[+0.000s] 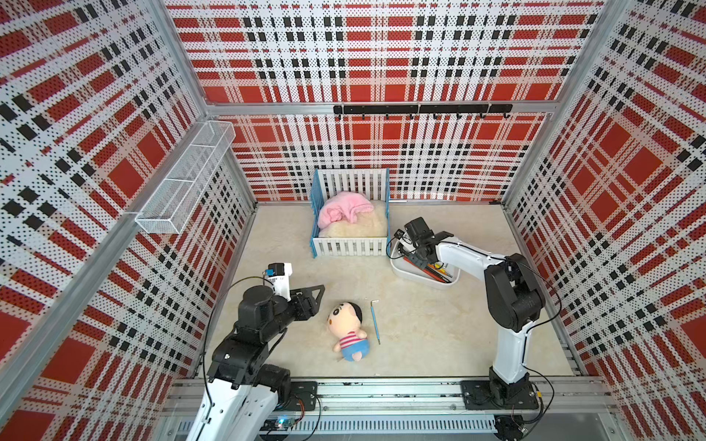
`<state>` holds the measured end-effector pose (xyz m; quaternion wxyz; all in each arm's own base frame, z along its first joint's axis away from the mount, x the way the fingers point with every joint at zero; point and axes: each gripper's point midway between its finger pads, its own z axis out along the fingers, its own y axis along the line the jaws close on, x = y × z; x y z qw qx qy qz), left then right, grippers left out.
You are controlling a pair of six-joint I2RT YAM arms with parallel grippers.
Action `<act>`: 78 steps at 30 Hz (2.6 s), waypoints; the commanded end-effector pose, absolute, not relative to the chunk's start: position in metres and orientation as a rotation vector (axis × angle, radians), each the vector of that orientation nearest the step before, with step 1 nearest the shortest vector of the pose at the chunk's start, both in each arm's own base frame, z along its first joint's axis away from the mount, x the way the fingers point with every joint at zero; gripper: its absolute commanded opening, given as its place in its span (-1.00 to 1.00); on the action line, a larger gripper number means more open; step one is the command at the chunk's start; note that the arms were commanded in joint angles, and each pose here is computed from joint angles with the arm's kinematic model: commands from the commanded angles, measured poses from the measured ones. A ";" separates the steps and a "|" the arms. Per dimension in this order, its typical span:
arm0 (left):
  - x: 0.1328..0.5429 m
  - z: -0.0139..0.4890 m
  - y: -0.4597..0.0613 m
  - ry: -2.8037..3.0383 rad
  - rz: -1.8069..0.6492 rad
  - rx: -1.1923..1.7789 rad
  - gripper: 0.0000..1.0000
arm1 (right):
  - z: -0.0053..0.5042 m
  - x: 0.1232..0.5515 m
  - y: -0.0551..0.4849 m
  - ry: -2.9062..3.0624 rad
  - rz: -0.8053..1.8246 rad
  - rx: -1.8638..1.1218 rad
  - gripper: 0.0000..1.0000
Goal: Put the hex key on the desktop into the storage box
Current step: Place the Allen key in the storage box, then pick up the Allen key from the center of the board.
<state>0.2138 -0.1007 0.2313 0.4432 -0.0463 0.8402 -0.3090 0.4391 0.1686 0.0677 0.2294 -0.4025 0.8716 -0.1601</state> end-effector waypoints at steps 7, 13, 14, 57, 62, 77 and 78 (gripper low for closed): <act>0.215 0.226 -0.099 2.097 -0.756 -0.120 0.36 | 0.046 0.445 0.169 2.405 -0.489 -1.133 -1.00; 0.216 0.226 -0.099 2.100 -0.756 -0.122 0.36 | 0.048 0.444 0.172 2.414 -0.459 -1.101 -0.87; 0.216 0.226 -0.099 2.098 -0.756 -0.122 0.36 | 0.049 0.443 0.172 2.417 -0.454 -1.095 -0.81; 0.215 0.229 -0.097 2.084 -0.755 -0.127 0.36 | 0.120 0.263 0.335 2.827 0.400 -0.283 -0.53; 0.214 0.231 -0.096 2.073 -0.752 -0.129 0.36 | 0.080 0.243 0.338 2.997 0.290 -0.277 -0.68; 0.212 0.236 -0.096 2.054 -0.756 -0.121 0.36 | 0.038 0.236 0.349 3.142 0.198 -0.308 -0.51; 0.212 0.236 -0.096 2.053 -0.756 -0.118 0.36 | 0.036 0.235 0.349 3.146 0.191 -0.314 -0.51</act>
